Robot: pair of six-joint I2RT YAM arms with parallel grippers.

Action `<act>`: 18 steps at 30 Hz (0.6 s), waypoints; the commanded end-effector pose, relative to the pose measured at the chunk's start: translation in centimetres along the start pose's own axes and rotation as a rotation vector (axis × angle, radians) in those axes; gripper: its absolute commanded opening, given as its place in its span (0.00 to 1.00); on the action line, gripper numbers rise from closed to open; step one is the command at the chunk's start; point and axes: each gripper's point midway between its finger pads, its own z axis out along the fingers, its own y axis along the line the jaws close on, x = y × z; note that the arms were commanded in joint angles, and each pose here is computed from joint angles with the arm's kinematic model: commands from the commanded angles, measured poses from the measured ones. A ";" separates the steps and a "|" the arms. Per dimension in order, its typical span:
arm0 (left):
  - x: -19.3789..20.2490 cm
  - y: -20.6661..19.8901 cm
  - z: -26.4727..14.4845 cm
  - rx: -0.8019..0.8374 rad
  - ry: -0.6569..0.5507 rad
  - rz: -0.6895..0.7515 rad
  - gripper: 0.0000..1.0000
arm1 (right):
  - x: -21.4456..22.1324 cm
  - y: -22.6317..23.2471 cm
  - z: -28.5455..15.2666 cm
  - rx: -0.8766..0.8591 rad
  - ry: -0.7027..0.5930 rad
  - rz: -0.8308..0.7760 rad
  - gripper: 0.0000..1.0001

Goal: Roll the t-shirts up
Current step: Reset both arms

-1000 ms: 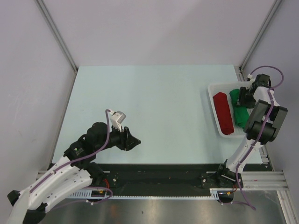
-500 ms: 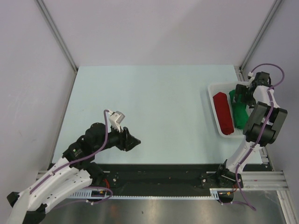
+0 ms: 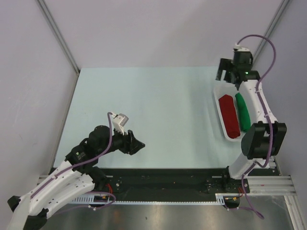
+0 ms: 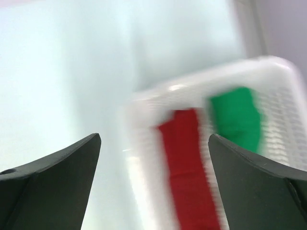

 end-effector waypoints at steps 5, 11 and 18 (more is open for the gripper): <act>-1.8 2.4 -0.5 -0.165 -0.067 -0.034 0.82 | 0.4 17.7 -11.7 -0.290 -0.172 -0.028 1.00; -3.2 4.3 -1.4 -0.302 -0.133 -0.088 0.94 | 6.7 23.8 -16.1 -0.451 -0.135 -0.058 1.00; -4.5 5.0 -3.2 -0.336 -0.269 -0.159 1.00 | 11.7 27.2 -19.1 -0.563 -0.115 -0.159 1.00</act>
